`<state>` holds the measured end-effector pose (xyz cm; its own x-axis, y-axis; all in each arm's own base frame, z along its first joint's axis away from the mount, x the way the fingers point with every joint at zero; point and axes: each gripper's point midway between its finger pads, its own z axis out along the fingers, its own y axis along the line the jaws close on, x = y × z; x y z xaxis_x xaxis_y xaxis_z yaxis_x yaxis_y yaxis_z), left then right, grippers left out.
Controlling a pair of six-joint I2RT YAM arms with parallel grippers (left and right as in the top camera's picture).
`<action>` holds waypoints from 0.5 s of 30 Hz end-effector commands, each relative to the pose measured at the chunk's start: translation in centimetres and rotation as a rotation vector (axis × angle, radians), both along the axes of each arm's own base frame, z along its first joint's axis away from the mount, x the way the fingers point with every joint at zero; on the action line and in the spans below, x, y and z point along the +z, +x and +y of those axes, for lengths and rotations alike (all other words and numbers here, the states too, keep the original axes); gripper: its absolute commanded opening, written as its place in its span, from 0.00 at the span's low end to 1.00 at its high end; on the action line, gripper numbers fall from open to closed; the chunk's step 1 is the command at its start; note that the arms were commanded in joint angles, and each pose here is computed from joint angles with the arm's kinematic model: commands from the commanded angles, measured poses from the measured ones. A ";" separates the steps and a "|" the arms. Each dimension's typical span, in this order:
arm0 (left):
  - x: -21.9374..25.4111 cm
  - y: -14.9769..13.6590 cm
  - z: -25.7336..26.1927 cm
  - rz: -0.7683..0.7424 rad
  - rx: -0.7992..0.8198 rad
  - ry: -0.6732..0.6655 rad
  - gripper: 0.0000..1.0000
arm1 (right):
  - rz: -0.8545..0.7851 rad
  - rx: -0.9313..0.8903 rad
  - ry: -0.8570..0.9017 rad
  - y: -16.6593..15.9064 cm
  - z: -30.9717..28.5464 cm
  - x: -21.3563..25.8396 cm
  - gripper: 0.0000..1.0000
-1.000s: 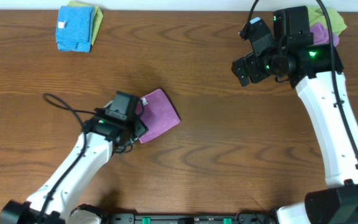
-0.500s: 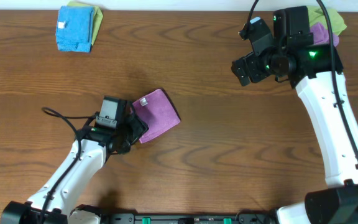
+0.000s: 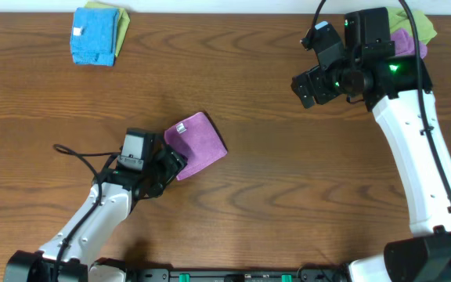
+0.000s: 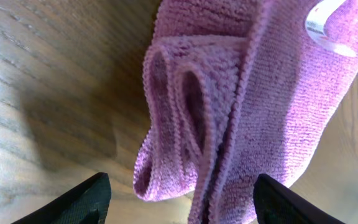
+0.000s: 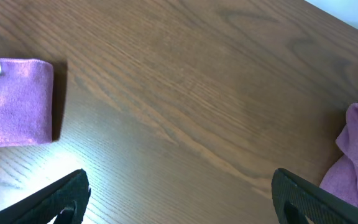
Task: Fold the cloth
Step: 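Grasp the folded purple cloth with the left gripper and lift it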
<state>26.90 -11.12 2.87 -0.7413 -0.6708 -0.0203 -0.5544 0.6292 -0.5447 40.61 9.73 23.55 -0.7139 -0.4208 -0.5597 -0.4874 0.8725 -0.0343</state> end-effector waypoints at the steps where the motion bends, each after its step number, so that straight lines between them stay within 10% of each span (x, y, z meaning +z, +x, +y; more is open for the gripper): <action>1: -0.3 -0.4 0.0 0.002 -0.004 -0.045 0.76 | -0.002 -0.002 0.009 -0.2 -0.1 0.2 0.94; 15: -2.0 -1.0 0.3 -0.066 0.027 -0.138 0.77 | -0.001 0.019 0.012 -0.4 0.8 0.2 0.94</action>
